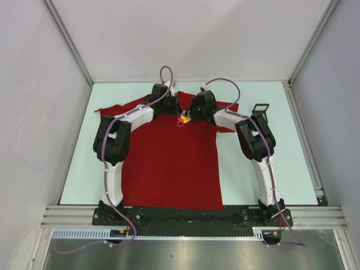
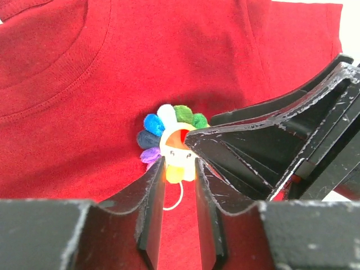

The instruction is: Remove the brooch from the garment

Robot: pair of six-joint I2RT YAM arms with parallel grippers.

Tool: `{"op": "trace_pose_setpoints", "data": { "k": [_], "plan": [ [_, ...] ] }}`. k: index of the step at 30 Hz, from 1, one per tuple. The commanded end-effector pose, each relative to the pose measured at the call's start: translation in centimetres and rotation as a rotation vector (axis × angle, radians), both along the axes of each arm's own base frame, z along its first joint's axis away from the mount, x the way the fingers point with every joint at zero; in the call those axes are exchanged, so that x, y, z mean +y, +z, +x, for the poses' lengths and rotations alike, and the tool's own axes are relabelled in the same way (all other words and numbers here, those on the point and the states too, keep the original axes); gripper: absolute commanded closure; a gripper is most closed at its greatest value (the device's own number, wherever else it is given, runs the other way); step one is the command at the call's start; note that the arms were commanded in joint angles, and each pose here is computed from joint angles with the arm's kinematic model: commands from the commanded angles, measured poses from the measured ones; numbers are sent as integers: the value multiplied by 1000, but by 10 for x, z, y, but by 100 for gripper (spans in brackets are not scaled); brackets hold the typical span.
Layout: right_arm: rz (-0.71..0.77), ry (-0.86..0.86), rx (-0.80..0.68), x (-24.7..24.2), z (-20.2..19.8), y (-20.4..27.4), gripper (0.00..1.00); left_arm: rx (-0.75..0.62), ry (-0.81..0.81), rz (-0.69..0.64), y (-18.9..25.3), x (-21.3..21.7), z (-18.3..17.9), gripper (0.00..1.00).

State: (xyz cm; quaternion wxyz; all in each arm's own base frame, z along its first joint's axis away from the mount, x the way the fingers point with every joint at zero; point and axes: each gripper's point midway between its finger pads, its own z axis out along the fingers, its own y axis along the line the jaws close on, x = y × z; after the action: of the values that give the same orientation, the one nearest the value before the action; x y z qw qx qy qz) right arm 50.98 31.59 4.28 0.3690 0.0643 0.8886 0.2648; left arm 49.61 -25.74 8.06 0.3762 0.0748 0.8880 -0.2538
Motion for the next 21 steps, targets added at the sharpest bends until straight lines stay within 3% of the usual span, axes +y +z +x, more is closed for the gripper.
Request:
{"op": "trace_pose_setpoints", "data": {
  "k": [1, 5, 11, 17, 21],
  "plan": [
    [-123, -18, -97, -8, 13, 16, 45, -47, 14, -12, 23, -4, 15, 69],
    [-374, 0, -160, -21, 8, 27, 37, 13, 76, -8, 11, 4, 18, 78],
    [-598, 126, -301, 5, -3, 47, 34, 92, 183, -16, -6, 27, 21, 89],
    [-632, 196, -351, 30, -13, 46, 36, 175, 254, -79, -23, 48, 23, 99],
    [-600, 267, -352, 39, -17, 40, 37, 205, 264, -91, -31, 52, 21, 100]
  ]
}}
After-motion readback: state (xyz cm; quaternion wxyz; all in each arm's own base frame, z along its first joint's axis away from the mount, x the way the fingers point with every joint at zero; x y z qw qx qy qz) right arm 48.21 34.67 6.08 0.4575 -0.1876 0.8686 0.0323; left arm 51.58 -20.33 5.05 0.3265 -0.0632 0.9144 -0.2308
